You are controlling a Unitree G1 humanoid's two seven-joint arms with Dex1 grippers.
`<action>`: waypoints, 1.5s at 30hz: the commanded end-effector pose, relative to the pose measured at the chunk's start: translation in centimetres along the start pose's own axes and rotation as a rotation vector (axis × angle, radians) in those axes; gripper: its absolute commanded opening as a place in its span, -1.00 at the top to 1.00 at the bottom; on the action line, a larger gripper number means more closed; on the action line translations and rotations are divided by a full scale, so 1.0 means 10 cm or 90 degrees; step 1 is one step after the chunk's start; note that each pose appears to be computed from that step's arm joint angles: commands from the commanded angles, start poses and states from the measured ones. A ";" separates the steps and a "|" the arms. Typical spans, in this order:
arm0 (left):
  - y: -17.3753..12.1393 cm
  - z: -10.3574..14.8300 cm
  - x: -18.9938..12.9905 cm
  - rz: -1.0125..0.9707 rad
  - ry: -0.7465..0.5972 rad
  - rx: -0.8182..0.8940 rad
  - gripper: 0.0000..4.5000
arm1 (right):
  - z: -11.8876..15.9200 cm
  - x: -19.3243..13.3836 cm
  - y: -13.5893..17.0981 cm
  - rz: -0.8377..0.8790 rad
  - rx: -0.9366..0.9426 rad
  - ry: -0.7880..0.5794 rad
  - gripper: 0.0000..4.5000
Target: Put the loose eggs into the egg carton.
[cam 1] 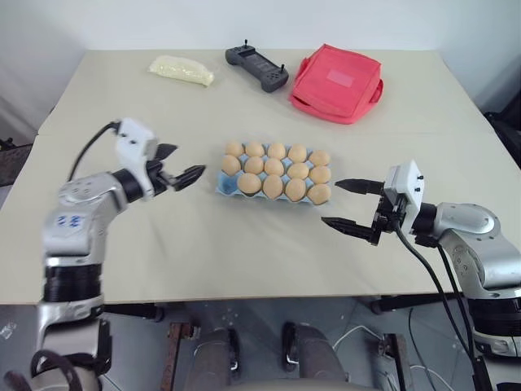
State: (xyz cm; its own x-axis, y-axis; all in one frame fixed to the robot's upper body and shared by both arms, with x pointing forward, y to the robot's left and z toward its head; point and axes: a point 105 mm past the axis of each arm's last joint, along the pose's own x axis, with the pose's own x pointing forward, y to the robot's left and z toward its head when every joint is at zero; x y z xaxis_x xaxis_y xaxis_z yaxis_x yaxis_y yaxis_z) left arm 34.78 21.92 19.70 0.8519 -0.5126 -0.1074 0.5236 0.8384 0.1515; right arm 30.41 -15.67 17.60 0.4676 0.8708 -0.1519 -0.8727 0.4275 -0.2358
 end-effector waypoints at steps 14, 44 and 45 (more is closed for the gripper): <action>0.27 -0.49 -1.21 0.259 0.032 -0.062 -0.99 | 0.13 0.10 -0.05 0.060 -0.024 -0.023 -1.00; 0.67 -0.70 0.15 0.198 0.172 -0.078 -0.81 | 0.14 0.03 -0.05 0.035 -0.021 -0.006 -1.00; 0.66 -0.72 0.16 0.198 0.180 -0.077 -0.72 | 0.14 0.03 -0.04 0.034 -0.020 -0.005 -1.00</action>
State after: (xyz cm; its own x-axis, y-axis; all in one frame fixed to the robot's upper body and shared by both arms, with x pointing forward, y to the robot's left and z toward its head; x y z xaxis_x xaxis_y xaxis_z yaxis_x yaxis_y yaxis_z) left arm 39.35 27.81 13.28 0.9224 -0.1914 -0.3356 0.2285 0.9707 0.0744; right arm 31.07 -14.85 17.51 0.4063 0.8946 -0.1861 -0.9050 0.3658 -0.2172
